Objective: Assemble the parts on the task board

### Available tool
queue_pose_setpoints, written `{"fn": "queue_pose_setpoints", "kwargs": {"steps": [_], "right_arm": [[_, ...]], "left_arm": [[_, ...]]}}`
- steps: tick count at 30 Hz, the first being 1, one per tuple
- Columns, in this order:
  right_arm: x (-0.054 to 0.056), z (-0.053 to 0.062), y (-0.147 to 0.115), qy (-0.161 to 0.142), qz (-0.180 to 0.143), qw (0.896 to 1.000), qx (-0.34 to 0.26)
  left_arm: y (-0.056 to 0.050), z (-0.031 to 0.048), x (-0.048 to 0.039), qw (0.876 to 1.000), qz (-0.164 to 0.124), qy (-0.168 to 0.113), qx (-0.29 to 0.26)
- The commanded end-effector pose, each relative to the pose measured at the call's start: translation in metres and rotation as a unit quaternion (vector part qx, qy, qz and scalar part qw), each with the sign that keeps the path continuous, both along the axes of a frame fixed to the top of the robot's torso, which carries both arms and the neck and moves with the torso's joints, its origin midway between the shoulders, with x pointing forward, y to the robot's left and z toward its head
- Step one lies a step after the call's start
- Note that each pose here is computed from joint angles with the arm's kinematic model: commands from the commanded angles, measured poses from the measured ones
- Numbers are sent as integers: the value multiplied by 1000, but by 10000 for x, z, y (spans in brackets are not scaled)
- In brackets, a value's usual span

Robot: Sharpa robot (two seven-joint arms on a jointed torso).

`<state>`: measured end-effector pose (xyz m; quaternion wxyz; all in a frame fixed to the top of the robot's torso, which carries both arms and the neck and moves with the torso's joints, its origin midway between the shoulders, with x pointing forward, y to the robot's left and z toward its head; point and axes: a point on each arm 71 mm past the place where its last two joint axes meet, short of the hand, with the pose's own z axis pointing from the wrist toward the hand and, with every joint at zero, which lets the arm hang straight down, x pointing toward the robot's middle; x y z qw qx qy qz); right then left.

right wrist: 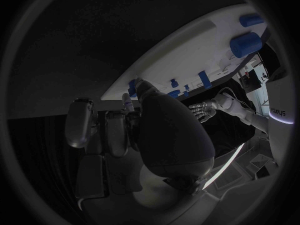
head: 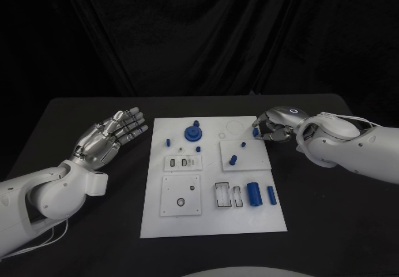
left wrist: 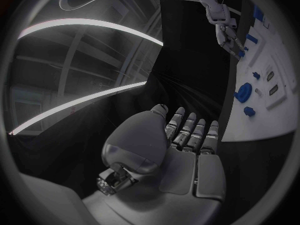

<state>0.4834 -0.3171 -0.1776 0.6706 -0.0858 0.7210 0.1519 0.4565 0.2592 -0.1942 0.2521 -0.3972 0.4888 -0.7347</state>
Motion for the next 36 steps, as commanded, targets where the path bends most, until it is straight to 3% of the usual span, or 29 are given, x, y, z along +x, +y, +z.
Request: {"fn": "queue_pose_setpoints", "kwargs": {"steps": [1, 23, 30, 36], "right_arm": [[6, -9, -3, -5, -7, 1000, 2], [24, -15, 45, -25, -3, 1000, 13], [-30, 59, 106, -54, 7, 998, 33], [-128, 222, 391, -72, 44, 995, 60]], "left_arm": [[31, 87, -10, 998, 16, -51, -46], [36, 68, 0, 998, 13, -44, -41], [37, 59, 5, 998, 12, -41, -39], [39, 56, 5, 998, 12, -40, -38]]}}
